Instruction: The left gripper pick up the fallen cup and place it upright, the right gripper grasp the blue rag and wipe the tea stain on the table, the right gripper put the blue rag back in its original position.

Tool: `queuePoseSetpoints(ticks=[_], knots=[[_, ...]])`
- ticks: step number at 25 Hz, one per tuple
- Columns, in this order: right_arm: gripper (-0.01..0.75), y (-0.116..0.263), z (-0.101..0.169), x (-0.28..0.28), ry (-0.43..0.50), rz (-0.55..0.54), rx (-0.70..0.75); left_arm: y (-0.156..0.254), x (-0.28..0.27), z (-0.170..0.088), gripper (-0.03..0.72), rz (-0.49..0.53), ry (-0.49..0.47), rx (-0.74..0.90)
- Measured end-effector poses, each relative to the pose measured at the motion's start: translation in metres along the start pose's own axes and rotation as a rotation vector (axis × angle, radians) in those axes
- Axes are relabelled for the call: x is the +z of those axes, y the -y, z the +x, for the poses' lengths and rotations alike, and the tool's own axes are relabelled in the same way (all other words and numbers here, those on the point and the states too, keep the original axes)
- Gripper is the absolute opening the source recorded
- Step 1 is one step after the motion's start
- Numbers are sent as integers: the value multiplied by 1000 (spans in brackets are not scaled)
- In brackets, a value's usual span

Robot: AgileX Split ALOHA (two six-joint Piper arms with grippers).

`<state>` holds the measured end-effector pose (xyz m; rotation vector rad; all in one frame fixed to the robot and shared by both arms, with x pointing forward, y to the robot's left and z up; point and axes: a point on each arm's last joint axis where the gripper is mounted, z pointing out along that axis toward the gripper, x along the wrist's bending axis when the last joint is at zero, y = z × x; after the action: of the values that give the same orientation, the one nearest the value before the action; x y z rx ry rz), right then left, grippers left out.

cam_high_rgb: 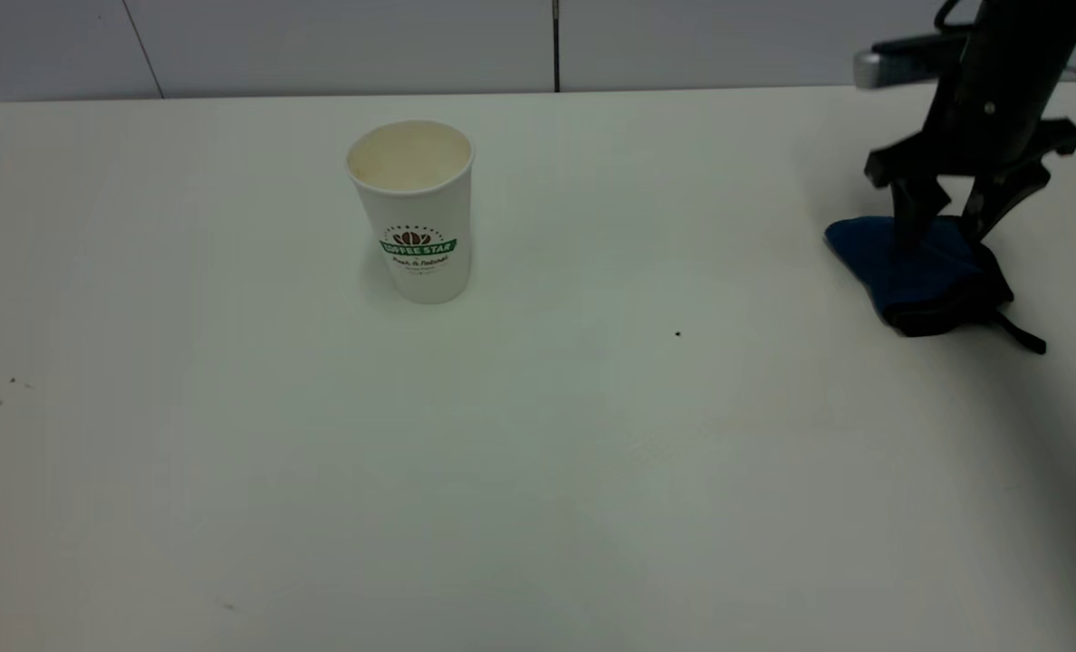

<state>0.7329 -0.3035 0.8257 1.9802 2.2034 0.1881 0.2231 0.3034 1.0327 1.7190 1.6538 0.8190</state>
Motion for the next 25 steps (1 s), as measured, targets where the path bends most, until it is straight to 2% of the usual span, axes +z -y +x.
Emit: queuePoseSetpoints(ticks=[2, 4, 7, 10, 13, 16, 20, 25], knots=[[675, -8, 4, -40, 1, -25, -6, 0, 0, 0, 499, 0, 0, 0], [677, -14, 14, -90, -7, -61, -17, 0, 0, 0, 499, 0, 0, 0], [639, -11, 31, -157, -30, -80, -40, 0, 0, 0, 499, 0, 0, 1], [582, 10, 50, -223, -41, -106, -77, 0, 0, 0, 499, 0, 0, 1], [549, 49, 62, -266, -57, -119, -81, 0, 0, 0, 499, 0, 0, 1], [543, 99, 64, -293, -64, -115, -65, 0, 0, 0, 499, 0, 0, 1], [541, 170, 59, -295, -56, -52, -46, 0, 0, 0, 499, 0, 0, 1], [540, 255, 48, -299, -47, -67, -6, 0, 0, 0, 499, 0, 0, 1]])
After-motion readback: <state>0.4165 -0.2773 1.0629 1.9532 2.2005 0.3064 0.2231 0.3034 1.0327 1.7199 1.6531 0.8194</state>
